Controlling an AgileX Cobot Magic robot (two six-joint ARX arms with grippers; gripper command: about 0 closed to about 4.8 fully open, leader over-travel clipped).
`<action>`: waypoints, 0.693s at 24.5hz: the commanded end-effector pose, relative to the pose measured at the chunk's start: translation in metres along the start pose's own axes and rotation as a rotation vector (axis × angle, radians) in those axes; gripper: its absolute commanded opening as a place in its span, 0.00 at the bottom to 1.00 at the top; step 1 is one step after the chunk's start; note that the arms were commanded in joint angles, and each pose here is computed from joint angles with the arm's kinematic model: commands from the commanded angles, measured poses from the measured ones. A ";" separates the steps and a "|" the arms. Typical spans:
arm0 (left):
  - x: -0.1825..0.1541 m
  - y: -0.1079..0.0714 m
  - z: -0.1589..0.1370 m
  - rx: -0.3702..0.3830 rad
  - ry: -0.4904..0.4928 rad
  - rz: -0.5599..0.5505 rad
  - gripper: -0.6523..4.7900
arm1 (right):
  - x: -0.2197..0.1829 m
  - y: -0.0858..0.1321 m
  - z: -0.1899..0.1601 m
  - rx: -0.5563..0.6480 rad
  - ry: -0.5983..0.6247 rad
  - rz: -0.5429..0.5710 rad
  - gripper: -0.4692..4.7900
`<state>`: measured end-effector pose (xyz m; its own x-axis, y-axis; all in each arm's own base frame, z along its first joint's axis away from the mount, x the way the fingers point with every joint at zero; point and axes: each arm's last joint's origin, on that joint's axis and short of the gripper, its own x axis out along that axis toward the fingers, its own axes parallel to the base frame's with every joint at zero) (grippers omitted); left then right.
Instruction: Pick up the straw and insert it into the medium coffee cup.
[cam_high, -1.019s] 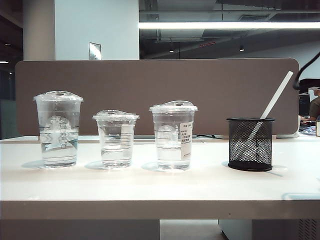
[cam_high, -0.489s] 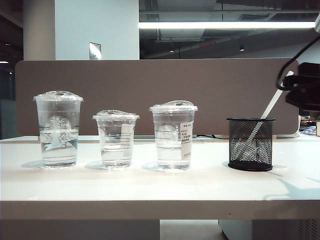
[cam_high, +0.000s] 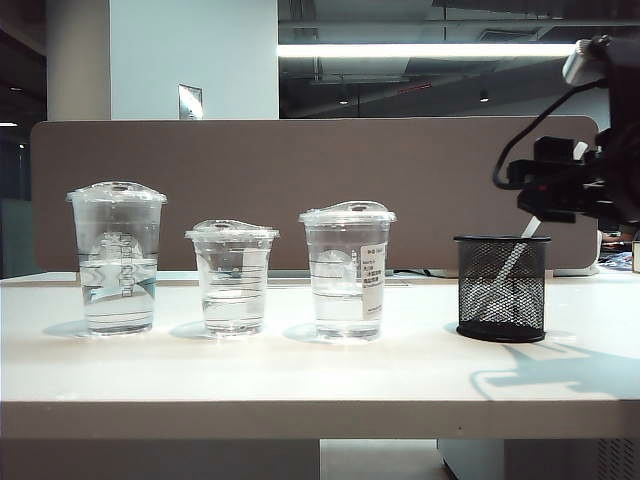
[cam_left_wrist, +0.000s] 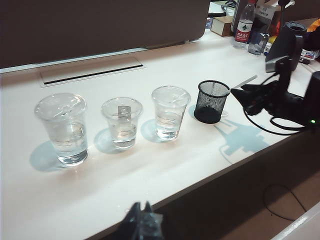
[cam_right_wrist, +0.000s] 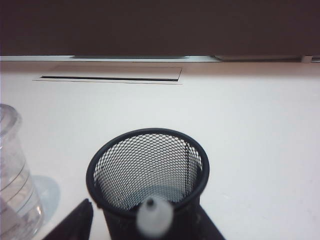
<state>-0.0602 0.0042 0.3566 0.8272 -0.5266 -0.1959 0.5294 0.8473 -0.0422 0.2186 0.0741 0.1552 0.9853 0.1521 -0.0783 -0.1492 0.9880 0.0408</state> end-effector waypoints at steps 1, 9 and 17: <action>0.000 0.000 0.001 0.002 -0.006 -0.002 0.11 | 0.006 0.002 0.005 0.008 -0.024 0.003 0.58; 0.000 0.000 0.001 0.002 -0.006 -0.002 0.11 | 0.012 0.001 0.005 0.007 -0.024 -0.010 0.25; 0.000 0.000 0.001 0.002 -0.006 -0.002 0.11 | 0.019 0.003 0.014 0.000 -0.042 -0.009 0.15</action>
<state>-0.0602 0.0042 0.3566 0.8272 -0.5266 -0.1959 0.5294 0.8473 -0.0422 0.2357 0.0787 0.1633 0.9881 0.1428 -0.0570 -0.1406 0.9892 0.0403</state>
